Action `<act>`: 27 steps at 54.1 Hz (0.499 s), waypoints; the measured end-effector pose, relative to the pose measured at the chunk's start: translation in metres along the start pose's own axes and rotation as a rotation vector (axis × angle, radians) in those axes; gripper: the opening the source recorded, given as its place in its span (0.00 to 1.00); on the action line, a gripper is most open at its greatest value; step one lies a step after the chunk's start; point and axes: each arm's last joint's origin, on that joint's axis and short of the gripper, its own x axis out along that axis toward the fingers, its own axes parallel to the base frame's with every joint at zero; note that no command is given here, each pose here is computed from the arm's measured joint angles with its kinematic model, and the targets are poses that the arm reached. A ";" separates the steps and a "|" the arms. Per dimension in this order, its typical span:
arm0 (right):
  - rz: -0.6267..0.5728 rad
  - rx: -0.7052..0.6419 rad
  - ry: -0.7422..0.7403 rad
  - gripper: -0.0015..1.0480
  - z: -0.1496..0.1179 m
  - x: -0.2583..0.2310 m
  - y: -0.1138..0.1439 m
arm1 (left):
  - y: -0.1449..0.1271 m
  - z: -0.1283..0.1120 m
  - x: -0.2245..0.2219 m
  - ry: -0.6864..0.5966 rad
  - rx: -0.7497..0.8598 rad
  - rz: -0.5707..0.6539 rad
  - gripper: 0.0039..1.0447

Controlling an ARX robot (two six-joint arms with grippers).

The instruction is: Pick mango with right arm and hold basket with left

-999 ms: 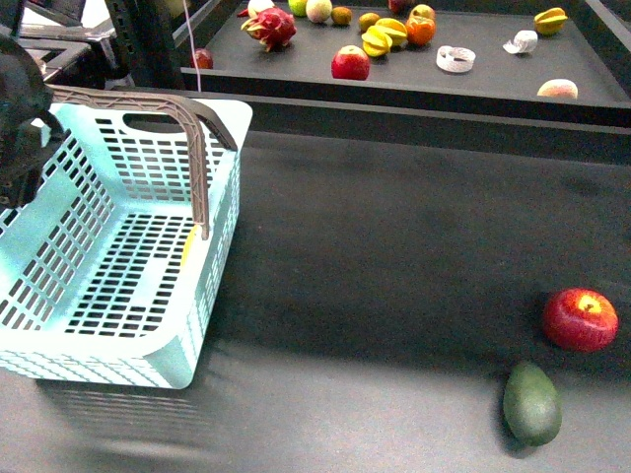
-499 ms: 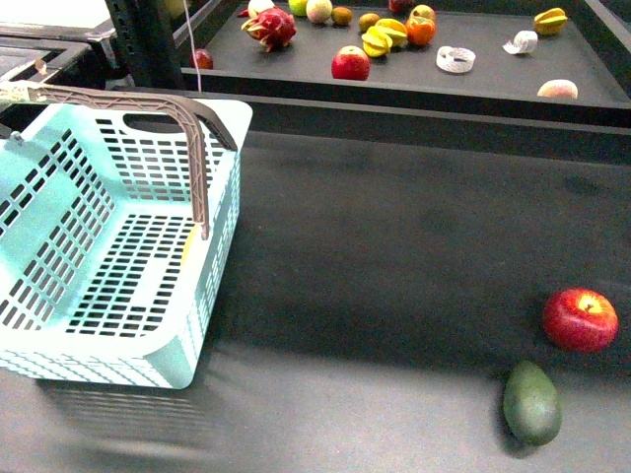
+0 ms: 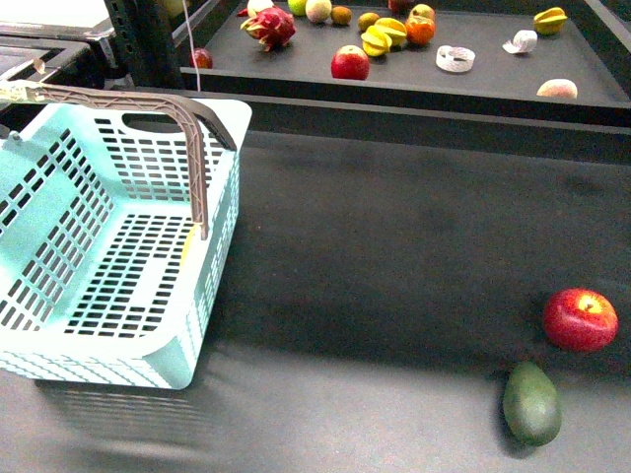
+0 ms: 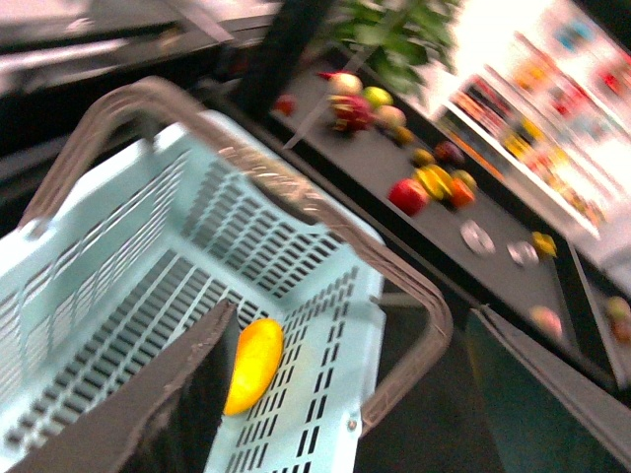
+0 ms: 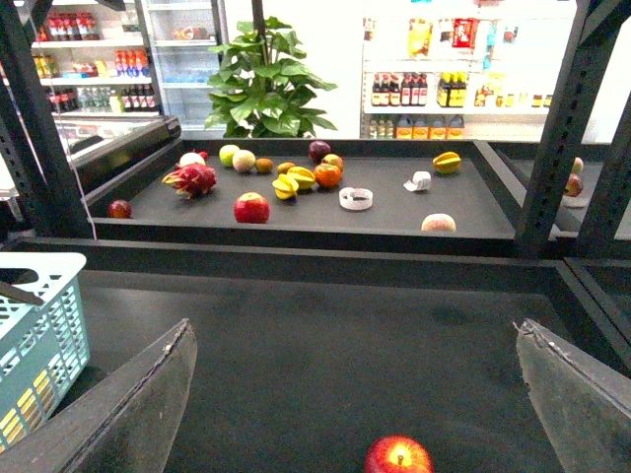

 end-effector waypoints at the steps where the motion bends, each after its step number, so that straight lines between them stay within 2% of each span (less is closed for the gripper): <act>1: 0.000 0.000 0.000 0.92 0.000 0.000 0.000 | 0.000 0.002 -0.002 -0.007 0.071 -0.042 0.66; 4: 0.000 0.000 0.000 0.92 0.000 0.000 0.000 | -0.001 0.008 -0.008 -0.039 0.263 -0.099 0.55; 9: 0.000 0.000 0.000 0.92 0.000 0.000 0.000 | 0.000 0.009 -0.017 -0.056 0.401 -0.106 0.40; 19: 0.000 0.000 0.000 0.92 0.000 0.000 0.000 | 0.002 0.007 -0.033 -0.052 0.487 -0.102 0.05; 27: 0.000 0.000 0.000 0.92 0.000 0.000 0.000 | 0.003 0.008 -0.042 -0.055 0.499 -0.101 0.04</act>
